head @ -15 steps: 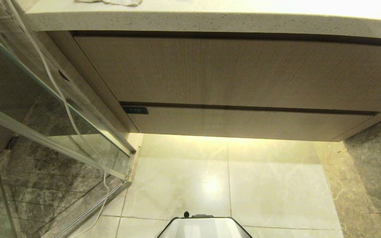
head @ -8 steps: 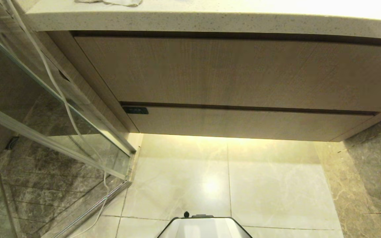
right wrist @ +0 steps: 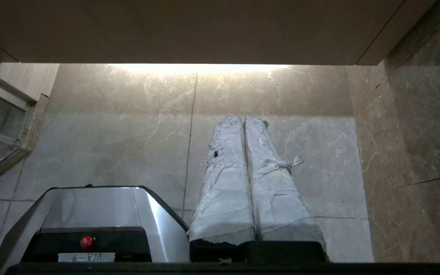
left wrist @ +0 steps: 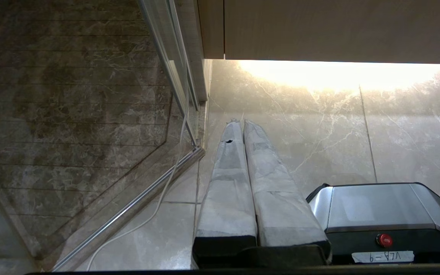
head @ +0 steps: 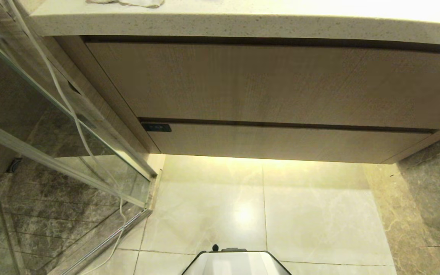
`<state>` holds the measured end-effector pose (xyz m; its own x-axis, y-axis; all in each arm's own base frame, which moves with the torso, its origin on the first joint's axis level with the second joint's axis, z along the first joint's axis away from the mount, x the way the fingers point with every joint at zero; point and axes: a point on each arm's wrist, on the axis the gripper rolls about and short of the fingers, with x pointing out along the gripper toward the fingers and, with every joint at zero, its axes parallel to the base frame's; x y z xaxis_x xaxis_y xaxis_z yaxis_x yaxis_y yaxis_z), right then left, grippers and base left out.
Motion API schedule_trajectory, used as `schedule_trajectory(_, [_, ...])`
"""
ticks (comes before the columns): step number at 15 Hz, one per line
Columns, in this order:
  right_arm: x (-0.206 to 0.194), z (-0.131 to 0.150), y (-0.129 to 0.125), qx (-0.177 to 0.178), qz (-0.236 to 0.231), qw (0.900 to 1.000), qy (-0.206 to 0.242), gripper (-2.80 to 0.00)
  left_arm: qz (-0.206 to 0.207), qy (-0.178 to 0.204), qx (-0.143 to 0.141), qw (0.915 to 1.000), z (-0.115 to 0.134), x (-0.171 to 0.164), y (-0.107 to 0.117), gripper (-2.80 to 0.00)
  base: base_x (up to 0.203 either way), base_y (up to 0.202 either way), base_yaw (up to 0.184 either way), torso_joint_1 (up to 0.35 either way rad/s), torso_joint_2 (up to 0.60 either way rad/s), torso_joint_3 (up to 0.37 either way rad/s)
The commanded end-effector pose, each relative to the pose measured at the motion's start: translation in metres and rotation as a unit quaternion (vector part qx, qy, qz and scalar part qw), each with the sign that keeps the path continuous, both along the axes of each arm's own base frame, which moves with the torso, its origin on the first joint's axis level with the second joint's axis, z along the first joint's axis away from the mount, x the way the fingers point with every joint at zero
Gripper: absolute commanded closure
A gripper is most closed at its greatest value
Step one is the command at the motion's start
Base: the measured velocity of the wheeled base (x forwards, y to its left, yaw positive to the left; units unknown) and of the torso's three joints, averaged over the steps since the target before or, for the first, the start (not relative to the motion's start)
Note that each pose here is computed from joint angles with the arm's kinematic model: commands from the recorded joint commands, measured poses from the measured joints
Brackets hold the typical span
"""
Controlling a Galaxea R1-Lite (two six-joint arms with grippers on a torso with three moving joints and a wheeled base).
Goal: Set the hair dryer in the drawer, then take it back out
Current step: Pull open the drawer
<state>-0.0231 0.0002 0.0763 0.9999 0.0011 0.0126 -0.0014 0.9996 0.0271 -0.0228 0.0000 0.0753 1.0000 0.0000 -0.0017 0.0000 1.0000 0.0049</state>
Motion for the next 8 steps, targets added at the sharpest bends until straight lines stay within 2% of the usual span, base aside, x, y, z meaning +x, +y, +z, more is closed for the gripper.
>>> schedule_trajectory(1, [0.0002, -0.0003, -0.0004, 0.017, -0.01, 1.0, 0.001, 0.0, 0.0, 0.001, 0.0, 1.0, -0.0004, 0.0001, 0.0, 0.0, 0.0, 0.0, 0.0, 0.0, 0.0, 0.0])
schedule_trajectory(8, [0.0002, -0.0002, -0.0004, 0.018, -0.009, 1.0, 0.0, 0.0, 0.0, 0.001, 0.0, 1.0, -0.0004, 0.0001, 0.0, 0.0, 0.0, 0.0, 0.0, 0.0, 0.0, 0.0])
